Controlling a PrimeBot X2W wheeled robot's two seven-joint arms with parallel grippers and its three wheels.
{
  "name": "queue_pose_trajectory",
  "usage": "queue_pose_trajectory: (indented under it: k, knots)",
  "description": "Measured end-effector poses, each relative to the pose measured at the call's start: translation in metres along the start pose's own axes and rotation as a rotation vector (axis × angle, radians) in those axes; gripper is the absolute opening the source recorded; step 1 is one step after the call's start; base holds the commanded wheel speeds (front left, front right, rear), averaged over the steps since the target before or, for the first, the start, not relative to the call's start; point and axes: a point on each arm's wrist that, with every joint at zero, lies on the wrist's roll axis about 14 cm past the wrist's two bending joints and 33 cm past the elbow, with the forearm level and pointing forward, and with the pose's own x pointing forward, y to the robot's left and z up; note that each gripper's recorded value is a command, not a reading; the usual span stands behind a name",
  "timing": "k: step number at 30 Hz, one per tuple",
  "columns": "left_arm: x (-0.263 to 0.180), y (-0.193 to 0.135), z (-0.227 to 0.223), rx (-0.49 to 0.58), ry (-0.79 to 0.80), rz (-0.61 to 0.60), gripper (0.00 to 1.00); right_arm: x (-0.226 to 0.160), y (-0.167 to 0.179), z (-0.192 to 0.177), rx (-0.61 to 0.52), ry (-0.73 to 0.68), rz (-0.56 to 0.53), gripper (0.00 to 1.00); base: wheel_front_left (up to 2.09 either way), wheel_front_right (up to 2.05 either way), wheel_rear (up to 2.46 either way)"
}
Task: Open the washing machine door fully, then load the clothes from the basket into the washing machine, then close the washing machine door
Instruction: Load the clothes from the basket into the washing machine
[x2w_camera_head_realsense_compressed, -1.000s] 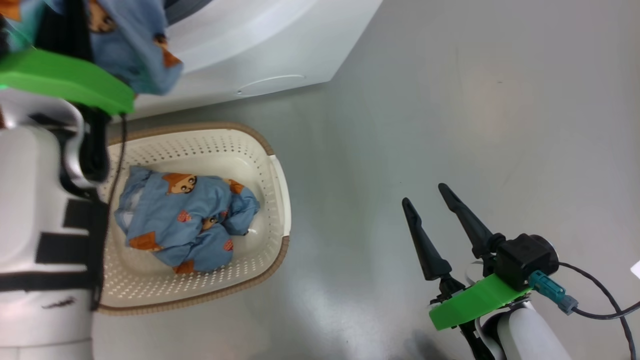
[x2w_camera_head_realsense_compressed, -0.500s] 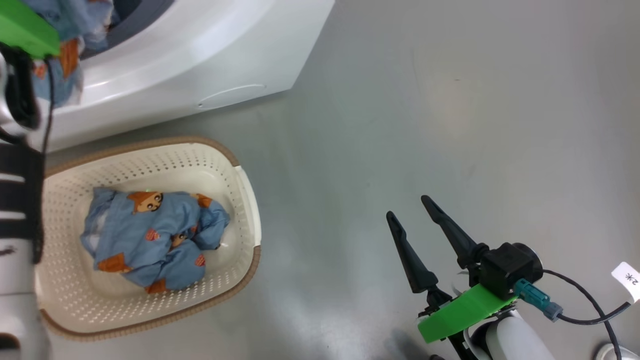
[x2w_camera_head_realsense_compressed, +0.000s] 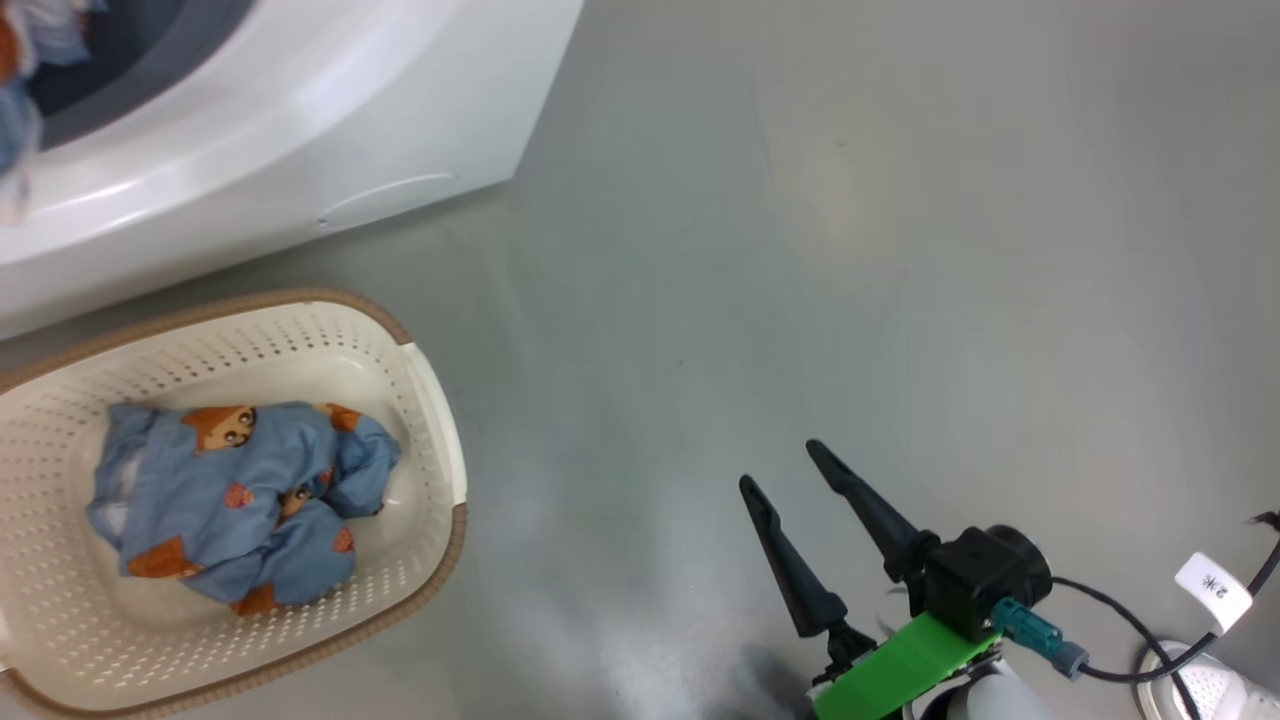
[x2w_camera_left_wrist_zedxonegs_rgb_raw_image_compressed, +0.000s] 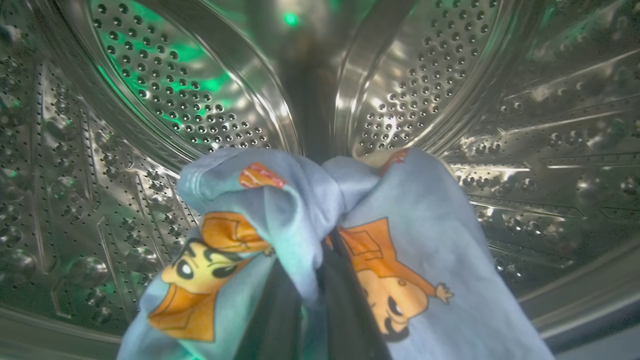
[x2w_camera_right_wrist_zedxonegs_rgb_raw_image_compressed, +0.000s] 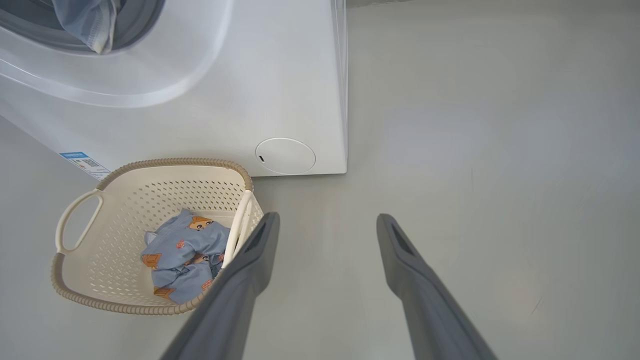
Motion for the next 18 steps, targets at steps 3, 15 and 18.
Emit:
queue_pose_trajectory:
  k: [3, 15, 18]
  knots:
    - [0.009, 0.005, 0.001, 0.004, -0.004, 0.014, 0.00, -0.006, -0.001, -0.008, 0.005, 0.027, -0.011, 1.00, 0.00, 0.00, 0.00]
    - [0.033, 0.011, -0.005, 0.050, -0.010, 0.016, 0.00, -0.014, -0.002, -0.023, 0.021, 0.078, -0.031, 1.00, 0.00, 0.00, 0.00]
    - [0.038, 0.015, -0.006, 0.075, -0.013, 0.017, 0.00, -0.014, -0.003, -0.026, 0.033, 0.085, -0.038, 1.00, 0.00, 0.00, 0.00]
